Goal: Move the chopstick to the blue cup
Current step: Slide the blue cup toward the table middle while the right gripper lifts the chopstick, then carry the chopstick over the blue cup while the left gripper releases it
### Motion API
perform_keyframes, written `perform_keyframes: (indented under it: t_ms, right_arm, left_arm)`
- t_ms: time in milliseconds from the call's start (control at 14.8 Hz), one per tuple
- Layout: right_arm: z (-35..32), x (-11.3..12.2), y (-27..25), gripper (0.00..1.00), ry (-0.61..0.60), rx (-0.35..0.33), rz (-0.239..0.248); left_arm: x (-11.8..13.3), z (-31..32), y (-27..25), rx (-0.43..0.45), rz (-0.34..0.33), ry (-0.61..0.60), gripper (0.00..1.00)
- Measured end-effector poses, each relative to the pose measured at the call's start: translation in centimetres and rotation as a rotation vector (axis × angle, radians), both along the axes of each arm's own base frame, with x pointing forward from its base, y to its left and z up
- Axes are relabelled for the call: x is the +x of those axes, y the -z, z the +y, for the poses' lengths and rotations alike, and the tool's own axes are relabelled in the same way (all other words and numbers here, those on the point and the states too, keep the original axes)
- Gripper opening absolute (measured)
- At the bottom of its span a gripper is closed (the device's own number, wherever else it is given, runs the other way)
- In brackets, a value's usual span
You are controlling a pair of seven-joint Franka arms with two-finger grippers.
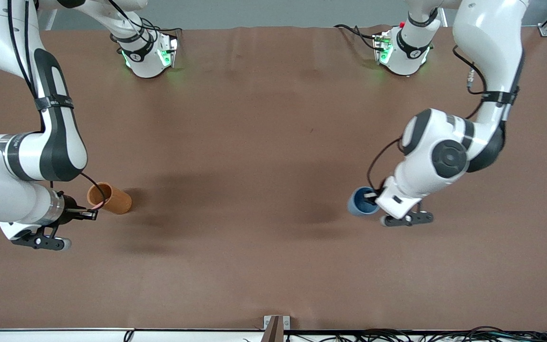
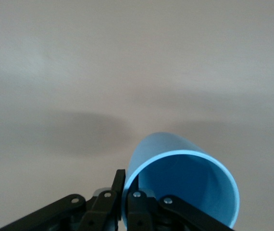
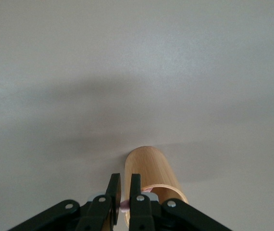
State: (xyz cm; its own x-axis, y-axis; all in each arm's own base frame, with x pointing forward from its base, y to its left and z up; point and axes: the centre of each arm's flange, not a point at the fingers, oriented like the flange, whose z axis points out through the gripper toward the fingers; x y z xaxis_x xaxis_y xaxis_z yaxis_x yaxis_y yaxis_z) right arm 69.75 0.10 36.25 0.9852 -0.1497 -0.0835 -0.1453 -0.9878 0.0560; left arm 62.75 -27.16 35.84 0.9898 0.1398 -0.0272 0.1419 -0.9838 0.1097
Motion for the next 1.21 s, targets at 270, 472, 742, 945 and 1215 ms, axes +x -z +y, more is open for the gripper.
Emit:
perform_keyframes:
  t_ms: [270, 472, 742, 945, 1215]
  right_arm:
    - [-0.1, 0.1, -1.1, 0.1, 0.002, -0.002, 0.002]
    - [-0.2, -0.3, -5.2, 0.1, 0.005, -0.003, -0.032]
    - [-0.3, -3.0, -14.5, 0.1, 0.006, -0.002, -0.095]
    - [-0.1, -5.5, -21.2, 0.1, 0.001, 0.0, -0.171]
    - [4.1, -8.0, -26.2, 0.09, -0.069, 0.012, -0.243]
  left_arm:
    - [-4.3, -10.0, 1.1, 0.03, 0.015, -0.117, 0.05]
    - [-6.9, -15.6, 3.9, 0.044, 0.045, -0.141, 0.05]
    - [-8.4, -18.4, 7.5, 0.055, 0.051, -0.148, 0.05]
    - [-8.7, -19.1, 9.1, 0.073, 0.027, -0.154, 0.05]
    - [-9.0, -19.6, 10.3, 0.074, 0.027, -0.15, 0.05]
